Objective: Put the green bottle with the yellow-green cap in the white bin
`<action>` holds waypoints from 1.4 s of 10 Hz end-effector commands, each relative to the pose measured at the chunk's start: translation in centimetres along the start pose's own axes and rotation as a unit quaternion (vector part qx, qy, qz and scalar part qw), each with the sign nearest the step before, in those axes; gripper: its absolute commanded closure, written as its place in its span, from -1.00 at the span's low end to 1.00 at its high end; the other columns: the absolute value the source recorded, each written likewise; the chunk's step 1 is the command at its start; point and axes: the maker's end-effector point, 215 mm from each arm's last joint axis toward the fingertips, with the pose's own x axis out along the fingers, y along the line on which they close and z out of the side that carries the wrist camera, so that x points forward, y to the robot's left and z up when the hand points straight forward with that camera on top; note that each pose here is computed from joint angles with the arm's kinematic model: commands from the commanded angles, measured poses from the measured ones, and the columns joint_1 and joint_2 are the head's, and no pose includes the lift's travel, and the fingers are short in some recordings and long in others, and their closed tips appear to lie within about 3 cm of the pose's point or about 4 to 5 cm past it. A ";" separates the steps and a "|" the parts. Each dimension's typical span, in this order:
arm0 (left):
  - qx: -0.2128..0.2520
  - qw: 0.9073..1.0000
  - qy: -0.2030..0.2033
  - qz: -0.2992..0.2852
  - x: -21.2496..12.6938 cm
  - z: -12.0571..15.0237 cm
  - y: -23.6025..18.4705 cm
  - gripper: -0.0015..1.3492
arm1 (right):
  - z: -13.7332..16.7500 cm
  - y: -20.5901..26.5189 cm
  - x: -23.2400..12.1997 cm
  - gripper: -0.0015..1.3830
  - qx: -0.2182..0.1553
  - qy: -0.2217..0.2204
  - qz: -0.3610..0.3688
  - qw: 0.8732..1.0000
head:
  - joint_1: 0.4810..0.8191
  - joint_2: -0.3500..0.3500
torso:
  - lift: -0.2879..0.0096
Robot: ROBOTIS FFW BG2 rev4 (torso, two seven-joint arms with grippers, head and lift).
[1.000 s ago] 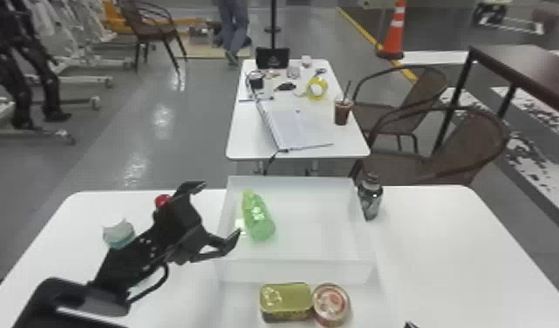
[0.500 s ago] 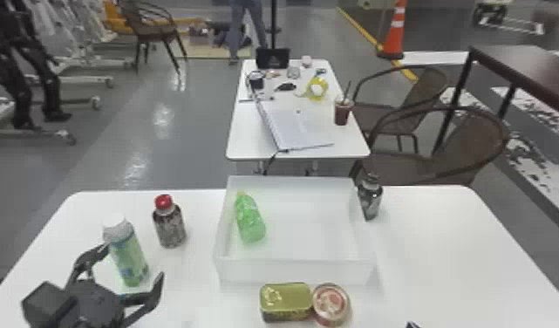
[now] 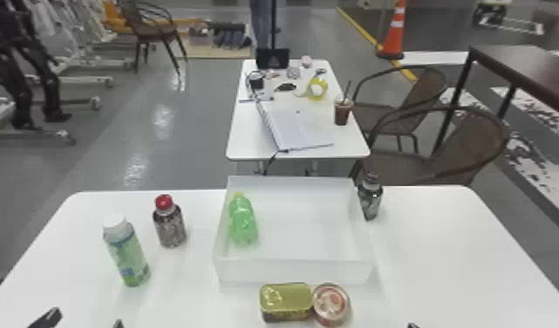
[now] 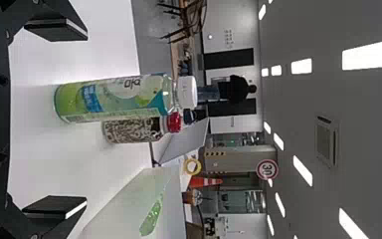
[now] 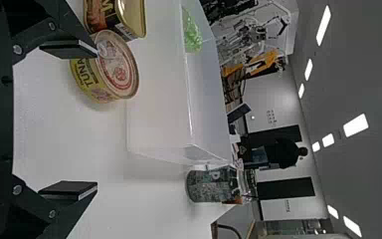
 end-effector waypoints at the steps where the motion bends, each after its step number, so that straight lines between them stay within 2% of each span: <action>1: -0.026 1.000 0.005 0.007 -1.3 -1.2 -1.0 -0.80 | 0.1 -0.1 -0.1 -0.52 0.000 -0.001 -0.001 1.000 | -0.60 0.00 | 0.26; 7: -0.124 0.991 0.003 0.055 -2.1 -3.2 -4.3 -0.80 | 0.2 0.0 -0.4 -0.52 -0.002 -0.001 -0.001 1.000 | -0.60 0.00 | 0.26; 14: -0.140 0.988 0.005 0.058 -2.1 -3.7 -4.6 -0.80 | 0.3 -0.1 -0.8 -0.52 -0.007 -0.001 -0.001 1.000 | -0.60 0.00 | 0.26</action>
